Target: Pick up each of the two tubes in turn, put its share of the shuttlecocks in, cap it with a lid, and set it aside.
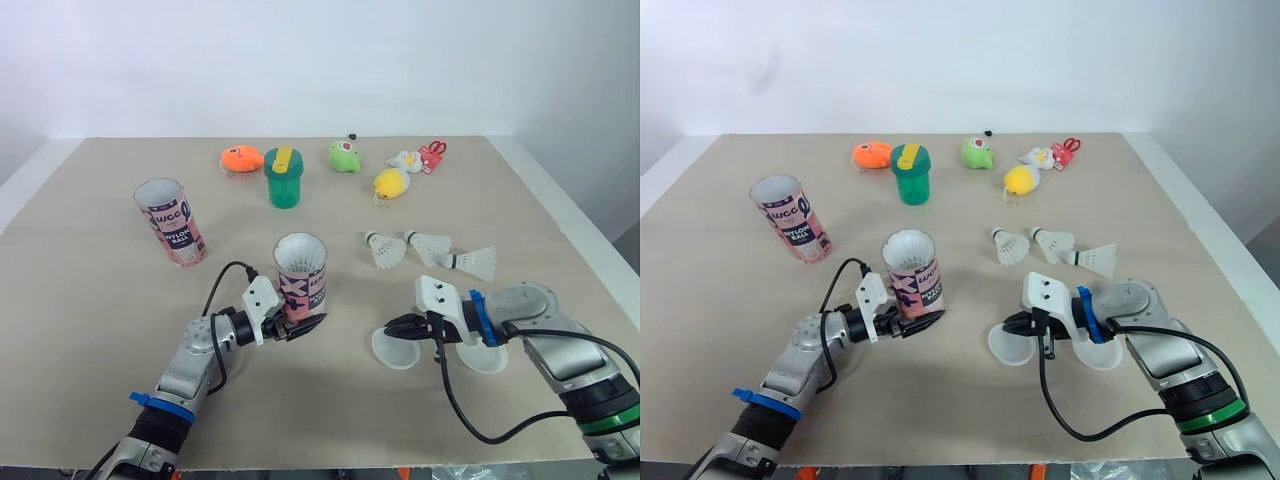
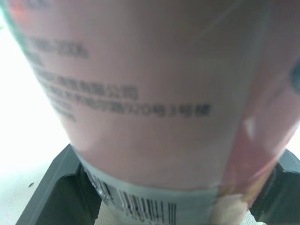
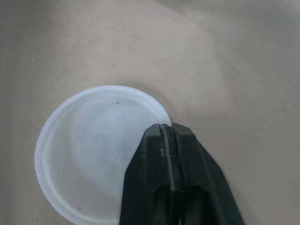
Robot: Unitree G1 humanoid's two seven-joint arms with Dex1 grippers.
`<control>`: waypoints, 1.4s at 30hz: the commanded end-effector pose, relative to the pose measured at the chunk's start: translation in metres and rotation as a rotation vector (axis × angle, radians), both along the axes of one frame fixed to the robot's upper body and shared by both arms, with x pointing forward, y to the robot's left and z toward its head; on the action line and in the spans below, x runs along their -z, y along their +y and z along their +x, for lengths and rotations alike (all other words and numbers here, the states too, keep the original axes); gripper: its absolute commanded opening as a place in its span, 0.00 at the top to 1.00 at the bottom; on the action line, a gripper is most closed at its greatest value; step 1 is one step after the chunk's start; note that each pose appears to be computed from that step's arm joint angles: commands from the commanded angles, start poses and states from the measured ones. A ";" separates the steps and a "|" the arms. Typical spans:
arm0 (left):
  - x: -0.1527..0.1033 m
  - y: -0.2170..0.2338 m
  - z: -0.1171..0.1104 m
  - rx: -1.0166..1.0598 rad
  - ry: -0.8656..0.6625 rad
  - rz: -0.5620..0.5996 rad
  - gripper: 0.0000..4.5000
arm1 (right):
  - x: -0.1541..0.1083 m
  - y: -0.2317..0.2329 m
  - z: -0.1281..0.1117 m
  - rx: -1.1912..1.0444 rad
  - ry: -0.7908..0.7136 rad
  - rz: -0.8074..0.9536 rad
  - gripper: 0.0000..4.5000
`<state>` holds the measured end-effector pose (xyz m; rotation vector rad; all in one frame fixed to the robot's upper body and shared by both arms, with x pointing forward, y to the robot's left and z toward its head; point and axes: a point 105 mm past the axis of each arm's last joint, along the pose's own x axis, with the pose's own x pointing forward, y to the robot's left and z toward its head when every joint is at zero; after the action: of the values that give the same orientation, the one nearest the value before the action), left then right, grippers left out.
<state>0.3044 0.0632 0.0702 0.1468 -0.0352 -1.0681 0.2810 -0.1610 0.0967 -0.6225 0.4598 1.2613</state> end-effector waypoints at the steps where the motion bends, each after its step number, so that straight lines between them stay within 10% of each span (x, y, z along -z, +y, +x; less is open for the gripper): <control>1: 0.039 0.012 -0.007 -0.027 0.131 0.077 0.24 | -0.013 -0.002 0.001 -0.008 -0.029 0.007 0.97; 13: 0.043 0.009 -0.008 -0.024 0.151 0.074 0.24 | -0.194 0.096 0.015 -0.191 -0.382 0.415 0.97; 42: 0.045 0.014 -0.007 -0.042 0.161 0.091 0.24 | -0.160 0.143 0.028 -0.355 -0.469 0.091 0.97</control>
<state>0.3048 0.0653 0.0692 0.1526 -0.0302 -1.0690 0.3139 -0.0185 0.2535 -0.8680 -0.0844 1.3952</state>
